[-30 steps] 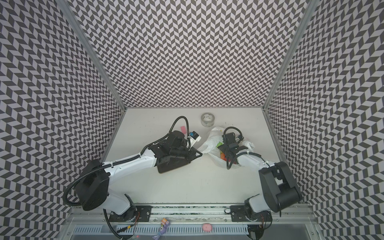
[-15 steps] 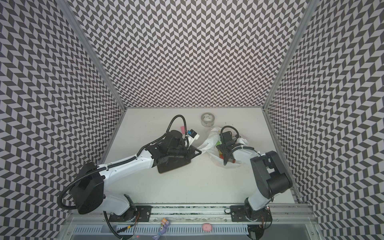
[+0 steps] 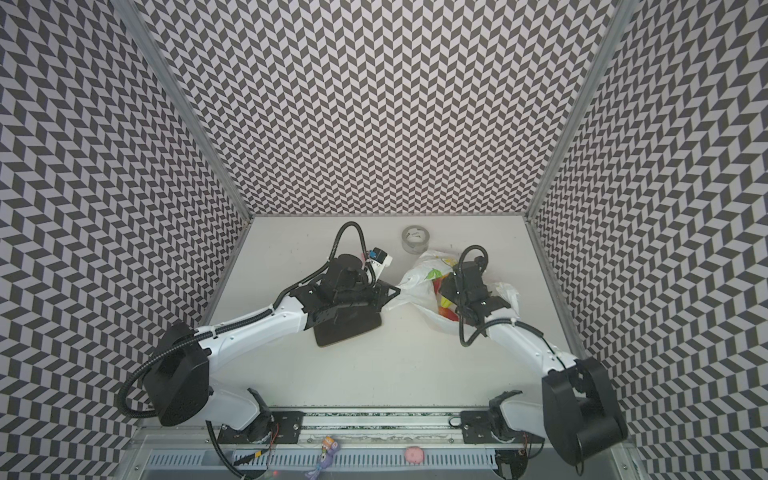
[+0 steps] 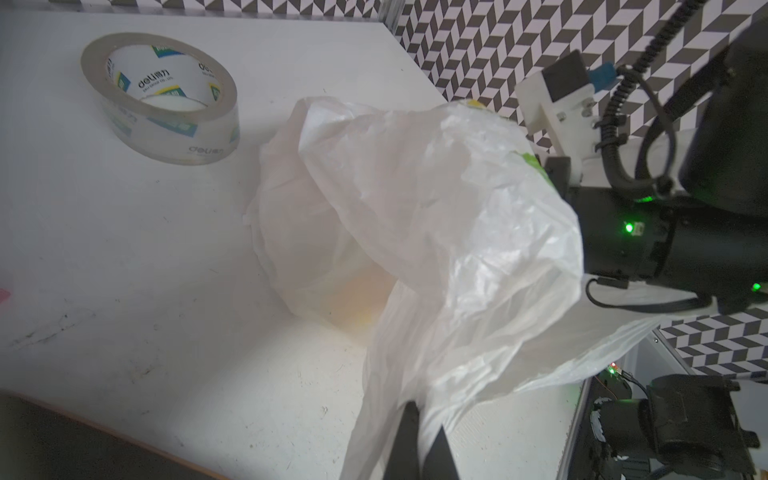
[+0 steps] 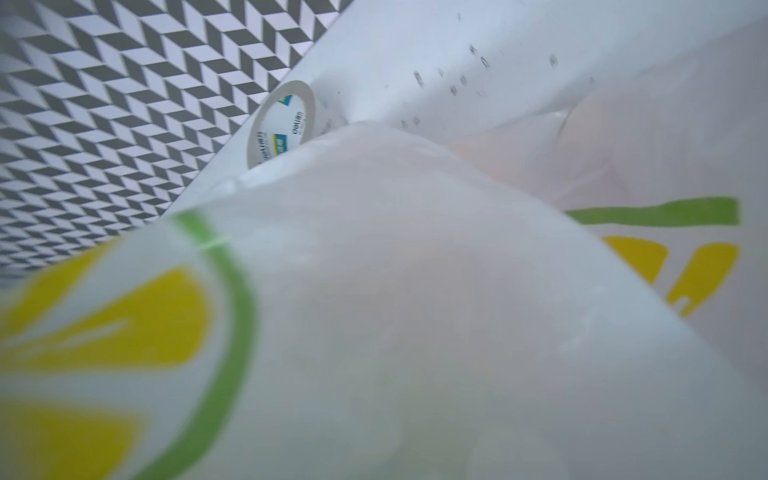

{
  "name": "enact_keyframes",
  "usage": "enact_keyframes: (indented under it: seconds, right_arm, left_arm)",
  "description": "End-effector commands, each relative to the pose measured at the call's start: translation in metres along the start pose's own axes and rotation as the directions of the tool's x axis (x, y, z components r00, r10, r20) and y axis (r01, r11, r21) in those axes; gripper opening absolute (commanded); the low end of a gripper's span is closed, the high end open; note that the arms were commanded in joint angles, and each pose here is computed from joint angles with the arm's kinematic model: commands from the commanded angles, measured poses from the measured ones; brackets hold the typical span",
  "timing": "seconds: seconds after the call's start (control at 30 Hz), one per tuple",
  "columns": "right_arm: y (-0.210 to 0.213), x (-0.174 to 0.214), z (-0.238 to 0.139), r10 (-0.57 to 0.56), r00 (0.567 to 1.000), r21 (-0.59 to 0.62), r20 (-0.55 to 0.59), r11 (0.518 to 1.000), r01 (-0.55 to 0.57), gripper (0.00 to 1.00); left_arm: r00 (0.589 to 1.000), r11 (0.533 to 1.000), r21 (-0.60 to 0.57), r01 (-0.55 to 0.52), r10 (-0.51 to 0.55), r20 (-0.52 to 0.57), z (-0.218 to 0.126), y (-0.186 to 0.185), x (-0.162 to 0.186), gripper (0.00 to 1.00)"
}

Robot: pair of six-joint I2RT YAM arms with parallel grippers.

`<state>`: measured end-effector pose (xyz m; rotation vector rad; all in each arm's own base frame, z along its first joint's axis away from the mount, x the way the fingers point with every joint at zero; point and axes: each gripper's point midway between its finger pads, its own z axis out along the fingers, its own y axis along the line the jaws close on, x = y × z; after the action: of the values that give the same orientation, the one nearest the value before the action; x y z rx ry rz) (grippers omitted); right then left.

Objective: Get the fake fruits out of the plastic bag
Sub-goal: 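Lift the green fake pear out with the right gripper while the left releases the bag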

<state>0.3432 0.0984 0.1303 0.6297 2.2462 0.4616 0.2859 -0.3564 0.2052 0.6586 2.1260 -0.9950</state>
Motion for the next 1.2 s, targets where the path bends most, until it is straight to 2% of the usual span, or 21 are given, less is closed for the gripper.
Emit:
enact_keyframes:
  seconds: [0.0,0.17,0.3,0.47,0.7,0.8,0.87,0.93,1.0,1.07,1.17]
  right_arm:
    - [0.016,-0.003,-0.018,-0.139,0.99,-0.11,0.029,0.984,0.141,0.44]
    - [0.035,-0.009,-0.047,-0.212,0.973,-0.223,0.09,0.948,0.227,0.43]
    - [0.046,-0.009,-0.065,-0.265,0.959,-0.274,0.096,0.92,0.282,0.43]
    - [0.061,-0.015,-0.093,-0.329,0.935,-0.331,0.134,0.874,0.355,0.42]
    - [0.085,-0.026,-0.134,-0.388,0.901,-0.405,0.193,0.805,0.433,0.42]
    - [0.099,-0.036,-0.158,-0.384,0.892,-0.448,0.24,0.771,0.453,0.42]
    - [0.108,-0.043,-0.172,-0.387,0.883,-0.461,0.265,0.754,0.469,0.42]
    - [0.119,-0.05,-0.183,-0.401,0.873,-0.475,0.278,0.733,0.487,0.42]
    - [0.128,-0.056,-0.19,-0.412,0.866,-0.486,0.282,0.717,0.5,0.42]
    - [0.14,-0.06,-0.196,-0.42,0.861,-0.504,0.285,0.698,0.508,0.42]
    - [0.162,-0.062,-0.204,-0.44,0.848,-0.534,0.295,0.661,0.528,0.42]
  left_arm:
    - [0.997,1.0,0.003,-0.002,0.002,0.079,0.003,-0.005,-0.031,0.0]
    - [0.996,1.0,-0.012,0.005,-0.004,0.084,0.013,0.0,-0.038,0.0]
    - [0.996,1.0,-0.019,0.012,-0.011,0.085,0.019,0.005,-0.042,0.0]
    - [0.999,1.0,-0.03,0.006,-0.005,0.04,0.03,0.01,-0.037,0.0]
    - [0.999,1.0,-0.03,0.005,-0.003,0.052,0.023,0.01,-0.037,0.01]
    - [0.994,1.0,-0.019,0.004,-0.002,0.109,0.011,0.005,-0.044,0.12]
    - [0.991,1.0,-0.009,0.0,0.002,0.133,0.005,0.001,-0.049,0.26]
    - [0.989,1.0,0.003,-0.008,0.008,0.15,0.0,-0.004,-0.054,0.47]
    - [0.984,1.0,0.015,-0.017,0.014,0.176,-0.009,-0.008,-0.061,0.59]
    - [0.977,0.999,0.031,-0.027,0.02,0.21,-0.022,-0.011,-0.072,0.75]
    - [0.961,0.999,0.047,0.006,-0.018,0.276,-0.051,-0.008,-0.09,0.89]
